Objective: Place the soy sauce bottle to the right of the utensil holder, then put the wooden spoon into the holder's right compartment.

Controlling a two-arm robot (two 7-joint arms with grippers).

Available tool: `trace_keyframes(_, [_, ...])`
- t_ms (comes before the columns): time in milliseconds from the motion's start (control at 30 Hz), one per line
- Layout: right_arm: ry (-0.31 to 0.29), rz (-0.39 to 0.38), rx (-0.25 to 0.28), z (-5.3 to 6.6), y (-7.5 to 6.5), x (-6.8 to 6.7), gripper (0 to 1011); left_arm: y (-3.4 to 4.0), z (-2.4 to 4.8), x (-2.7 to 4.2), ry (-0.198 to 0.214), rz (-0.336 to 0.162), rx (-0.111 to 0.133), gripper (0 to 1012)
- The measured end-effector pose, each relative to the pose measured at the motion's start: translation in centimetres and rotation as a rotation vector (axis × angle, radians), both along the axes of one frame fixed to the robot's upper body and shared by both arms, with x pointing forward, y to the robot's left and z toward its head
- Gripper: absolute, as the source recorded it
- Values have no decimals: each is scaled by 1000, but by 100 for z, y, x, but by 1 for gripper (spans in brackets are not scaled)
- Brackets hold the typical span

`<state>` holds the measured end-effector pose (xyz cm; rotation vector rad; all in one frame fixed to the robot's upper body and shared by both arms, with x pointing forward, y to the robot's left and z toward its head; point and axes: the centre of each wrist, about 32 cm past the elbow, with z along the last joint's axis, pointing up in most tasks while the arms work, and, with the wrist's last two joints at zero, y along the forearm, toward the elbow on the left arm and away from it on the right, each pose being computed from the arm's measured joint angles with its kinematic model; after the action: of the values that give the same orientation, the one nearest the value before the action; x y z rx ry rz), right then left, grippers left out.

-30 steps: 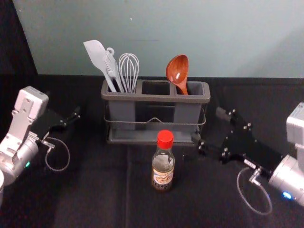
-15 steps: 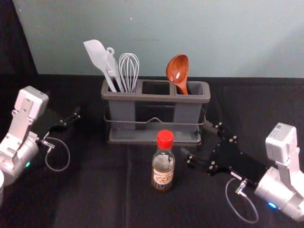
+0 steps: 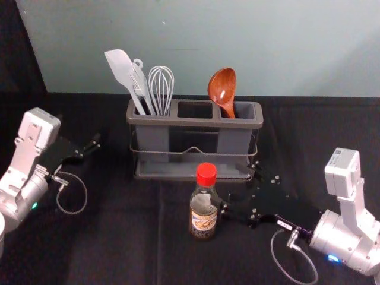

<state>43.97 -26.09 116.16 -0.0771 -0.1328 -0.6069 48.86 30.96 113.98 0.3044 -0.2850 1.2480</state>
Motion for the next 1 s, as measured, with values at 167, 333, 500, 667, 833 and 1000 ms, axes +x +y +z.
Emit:
trace_keyframes(167, [-4, 16, 5, 21, 29, 22, 1003, 0, 0, 0, 0, 0, 0, 1005])
trace_keyframes(333, [-9, 34, 10, 63, 82, 49, 1003, 0, 0, 0, 0, 0, 0, 1005])
trace_keyframes(500, [-5, 56, 16, 111, 147, 77, 1003, 0, 0, 0, 0, 0, 0, 1005])
trace_keyframes(667, [11, 70, 32, 140, 216, 116, 1003, 0, 0, 0, 0, 0, 0, 1005])
trace_keyframes(833, [27, 77, 42, 139, 268, 152, 1003, 0, 0, 0, 0, 0, 0, 1005])
trace_keyframes(1000, [34, 80, 46, 137, 320, 173, 1003, 0, 0, 0, 0, 0, 0, 1005])
